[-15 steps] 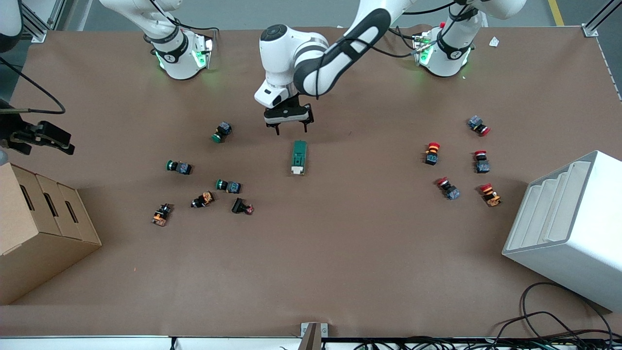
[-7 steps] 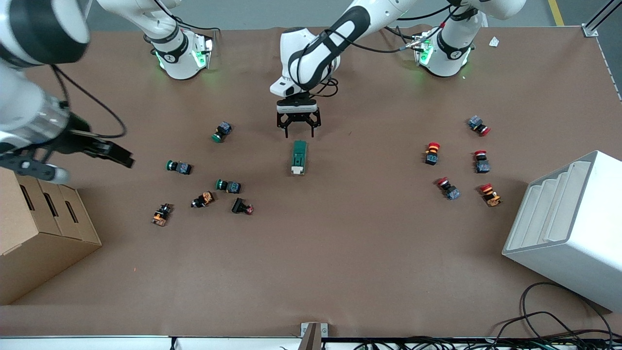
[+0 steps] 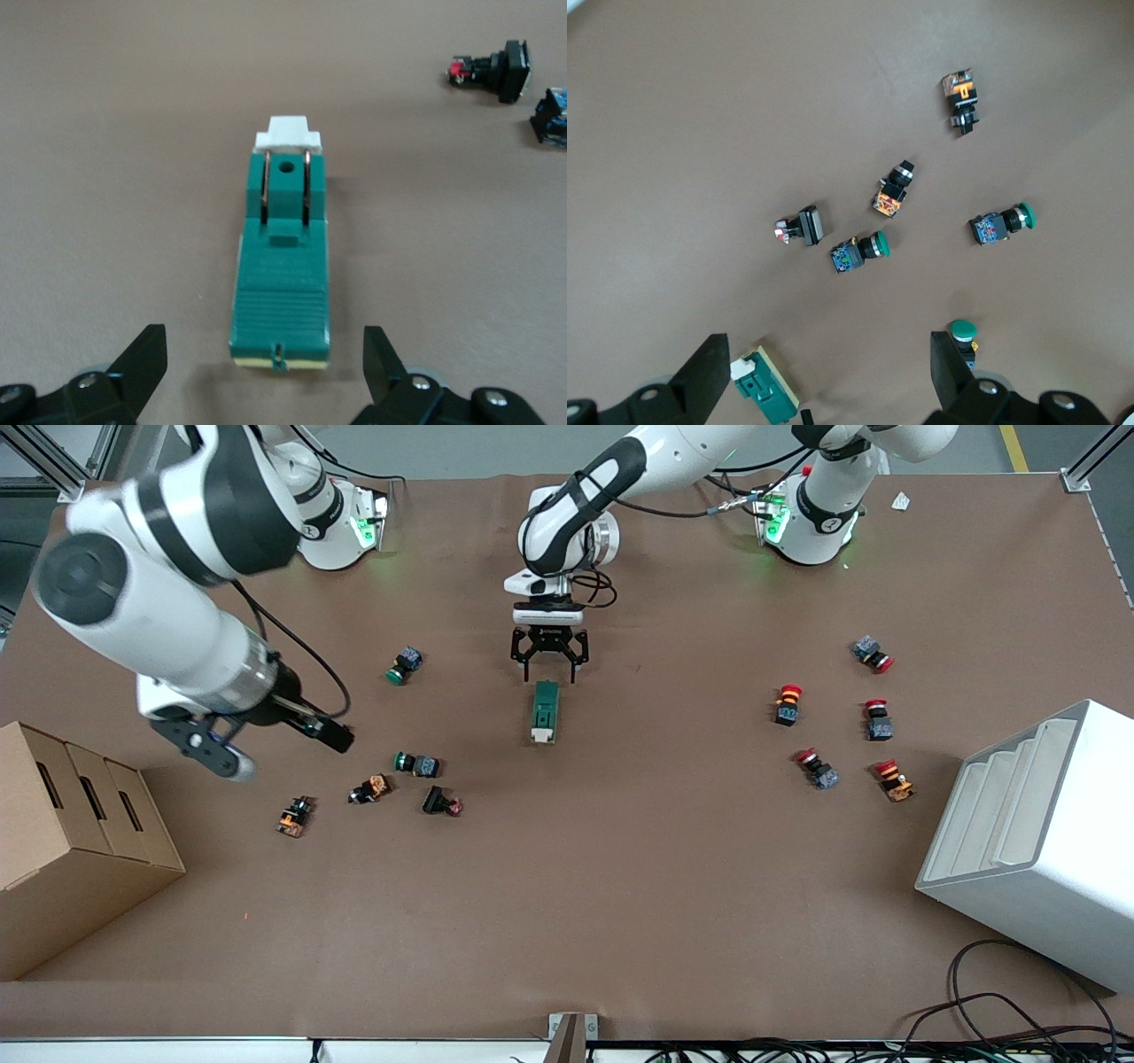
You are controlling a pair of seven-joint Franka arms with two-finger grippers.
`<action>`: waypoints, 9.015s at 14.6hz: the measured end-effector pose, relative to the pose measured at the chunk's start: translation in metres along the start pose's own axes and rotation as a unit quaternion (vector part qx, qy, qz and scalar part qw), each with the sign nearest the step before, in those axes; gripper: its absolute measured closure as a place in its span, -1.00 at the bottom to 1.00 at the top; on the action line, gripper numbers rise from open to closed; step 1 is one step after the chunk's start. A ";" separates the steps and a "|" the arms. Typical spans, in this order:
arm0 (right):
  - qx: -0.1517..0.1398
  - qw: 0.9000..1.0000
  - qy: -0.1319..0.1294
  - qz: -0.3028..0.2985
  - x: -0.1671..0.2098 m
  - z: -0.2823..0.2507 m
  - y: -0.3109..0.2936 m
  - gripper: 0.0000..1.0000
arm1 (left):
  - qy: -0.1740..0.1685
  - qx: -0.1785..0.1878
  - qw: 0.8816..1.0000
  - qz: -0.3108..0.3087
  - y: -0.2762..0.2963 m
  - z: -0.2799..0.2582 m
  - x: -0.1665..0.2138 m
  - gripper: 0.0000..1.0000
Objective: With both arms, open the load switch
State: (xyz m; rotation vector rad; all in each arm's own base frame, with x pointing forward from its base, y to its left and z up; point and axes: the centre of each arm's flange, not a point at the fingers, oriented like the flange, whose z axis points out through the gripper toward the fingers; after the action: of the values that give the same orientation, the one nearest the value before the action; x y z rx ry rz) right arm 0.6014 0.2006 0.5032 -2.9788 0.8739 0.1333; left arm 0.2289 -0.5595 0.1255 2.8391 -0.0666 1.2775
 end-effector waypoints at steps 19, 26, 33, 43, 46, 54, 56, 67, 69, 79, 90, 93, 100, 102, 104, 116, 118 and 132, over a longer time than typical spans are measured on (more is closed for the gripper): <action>-0.055 0.920 -0.067 0.381 -0.029 0.190 -0.110 -1.00 | 0.141 -0.011 0.990 0.008 0.004 0.031 -0.040 -1.00; -0.063 0.893 -0.062 0.440 -0.065 0.261 -0.151 -1.00 | 0.181 -0.016 0.983 -0.001 0.001 0.035 -0.060 -1.00; -0.107 0.894 -0.081 0.428 -0.132 0.297 -0.172 -1.00 | 0.186 -0.016 0.982 0.001 0.001 0.036 -0.062 -1.00; -0.197 0.871 -0.128 0.432 -0.178 0.321 -0.168 -1.00 | 0.188 -0.016 0.982 0.003 0.000 0.036 -0.063 -1.00; -0.203 0.869 -0.131 0.432 -0.179 0.318 -0.168 -1.00 | 0.189 -0.016 0.982 0.003 0.000 0.036 -0.063 -1.00; -0.243 0.864 -0.142 0.417 -0.193 0.311 -0.165 -1.00 | 0.189 -0.016 0.982 0.003 0.000 0.036 -0.064 -1.00; -0.247 0.865 -0.146 0.411 -0.198 0.308 -0.167 -1.00 | 0.189 -0.016 0.982 0.003 0.000 0.036 -0.064 -1.00; -0.273 0.870 -0.148 0.382 -0.233 0.304 -0.171 -1.00 | 0.189 -0.016 0.982 0.003 0.000 0.036 -0.064 -1.00; -0.276 0.872 -0.145 0.377 -0.241 0.307 -0.172 -1.00 | 0.189 -0.016 0.982 0.003 0.000 0.036 -0.064 -1.00; -0.279 0.870 -0.126 0.387 -0.223 0.323 -0.160 -1.00 | 0.189 -0.016 0.982 0.003 0.000 0.036 -0.064 -1.00; -0.178 0.970 -0.018 0.162 -0.022 0.203 -0.100 -1.00 | 0.174 -0.002 0.985 0.006 0.003 0.029 -0.064 -1.00; -0.129 0.988 0.004 0.089 0.027 0.173 -0.082 -1.00 | 0.127 0.043 0.991 0.005 0.013 0.003 -0.061 -1.00; -0.061 0.992 0.025 -0.104 0.138 0.073 0.022 -1.00 | 0.006 0.132 0.991 -0.026 0.051 -0.032 0.034 -1.00; -0.051 0.983 0.036 -0.170 0.152 0.041 0.049 -1.00 | -0.053 0.163 0.985 -0.030 0.055 -0.034 0.093 -1.00; -0.050 0.976 0.038 -0.210 0.161 0.014 0.077 -1.00 | -0.116 0.175 0.977 -0.029 0.047 -0.035 0.172 -1.00; -0.061 0.963 0.020 -0.264 0.116 -0.093 0.152 -1.00 | -0.312 0.130 0.941 0.028 -0.258 -0.025 0.524 -1.00; -0.060 0.960 0.022 -0.273 0.114 -0.102 0.161 -1.00 | -0.329 0.102 0.938 0.027 -0.299 -0.034 0.550 -1.00; -0.056 0.958 0.029 -0.278 0.096 -0.136 0.198 -1.00 | -0.408 -0.009 0.913 0.029 -0.480 -0.136 0.586 -1.00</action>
State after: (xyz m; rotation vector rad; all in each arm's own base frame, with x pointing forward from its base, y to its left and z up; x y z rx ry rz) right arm 0.5846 -0.0248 0.6282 -3.2071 0.0026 0.0785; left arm 0.5398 -0.0908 0.6509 3.1368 -0.1734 0.0093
